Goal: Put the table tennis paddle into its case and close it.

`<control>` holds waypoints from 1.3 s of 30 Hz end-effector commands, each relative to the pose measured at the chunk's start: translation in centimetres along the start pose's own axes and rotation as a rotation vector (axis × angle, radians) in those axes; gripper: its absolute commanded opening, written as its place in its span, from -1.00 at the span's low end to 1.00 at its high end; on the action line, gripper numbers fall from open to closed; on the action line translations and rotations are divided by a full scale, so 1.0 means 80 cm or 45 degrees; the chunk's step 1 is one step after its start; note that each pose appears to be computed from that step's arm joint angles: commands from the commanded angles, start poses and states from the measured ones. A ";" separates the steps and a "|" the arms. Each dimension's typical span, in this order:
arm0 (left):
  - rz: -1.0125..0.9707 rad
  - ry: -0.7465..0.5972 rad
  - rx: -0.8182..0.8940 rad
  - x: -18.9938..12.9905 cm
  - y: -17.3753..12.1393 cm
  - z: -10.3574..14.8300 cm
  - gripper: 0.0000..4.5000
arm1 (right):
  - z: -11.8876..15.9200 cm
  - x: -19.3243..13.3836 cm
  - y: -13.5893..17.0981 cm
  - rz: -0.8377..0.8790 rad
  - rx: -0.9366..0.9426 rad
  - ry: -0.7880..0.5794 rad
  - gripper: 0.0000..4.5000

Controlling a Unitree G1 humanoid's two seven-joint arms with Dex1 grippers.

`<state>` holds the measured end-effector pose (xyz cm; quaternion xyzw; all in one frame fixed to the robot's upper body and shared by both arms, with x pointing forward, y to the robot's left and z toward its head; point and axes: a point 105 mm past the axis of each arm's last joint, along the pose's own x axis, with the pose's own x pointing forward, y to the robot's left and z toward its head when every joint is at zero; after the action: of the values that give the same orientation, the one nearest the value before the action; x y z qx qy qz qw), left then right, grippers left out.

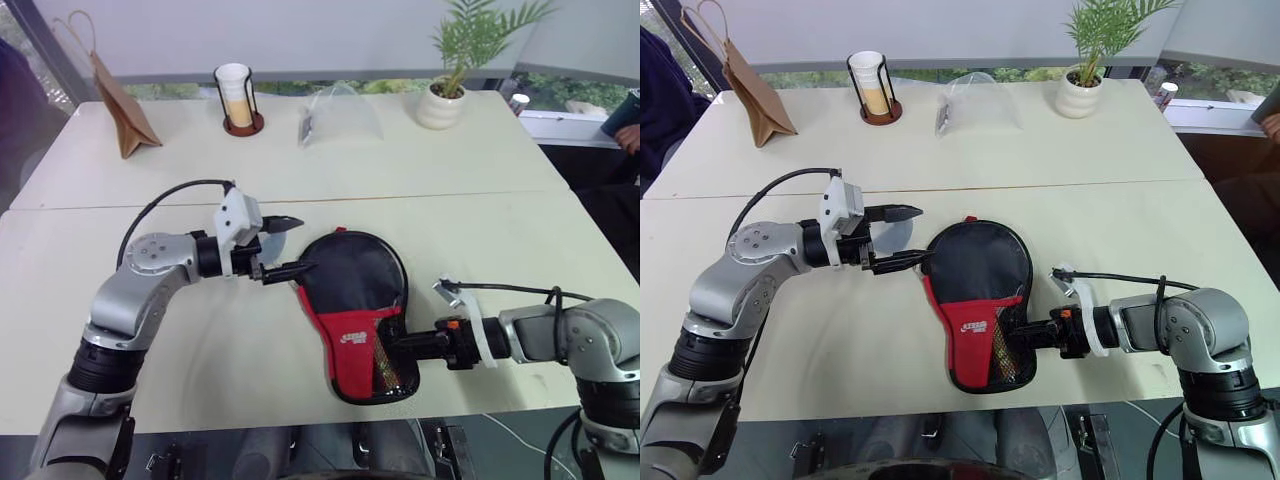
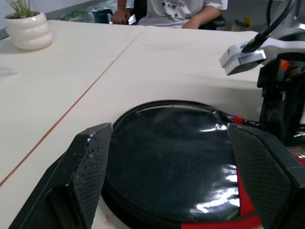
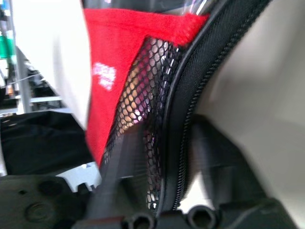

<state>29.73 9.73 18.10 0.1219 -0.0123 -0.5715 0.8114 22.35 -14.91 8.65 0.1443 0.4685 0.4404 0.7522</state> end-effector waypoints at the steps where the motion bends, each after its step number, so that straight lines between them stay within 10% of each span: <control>1: -0.002 0.004 0.038 -0.006 -0.001 0.003 0.77 | 0.013 -0.013 -0.007 -0.064 -0.008 -0.070 0.57; 3: 0.003 0.010 0.037 -0.010 -0.001 0.004 0.77 | 0.023 -0.022 -0.007 -0.096 -0.045 -0.092 0.94; 12: 0.084 0.079 0.094 -0.046 0.015 0.015 0.77 | 0.109 -0.080 0.013 -0.247 -0.462 -0.236 0.94; 18: 0.203 0.180 0.193 -0.075 0.039 0.022 0.77 | 0.152 -0.032 0.059 -0.167 -0.918 -0.306 0.94; 39: 0.276 0.371 0.207 -0.101 0.079 -0.028 0.77 | 0.113 0.106 -0.001 -0.181 -1.185 -0.152 0.94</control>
<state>32.89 19.90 17.80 0.2532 0.0588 -0.4503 0.8542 31.71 -6.43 9.79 -0.2142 0.1617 0.5426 0.7960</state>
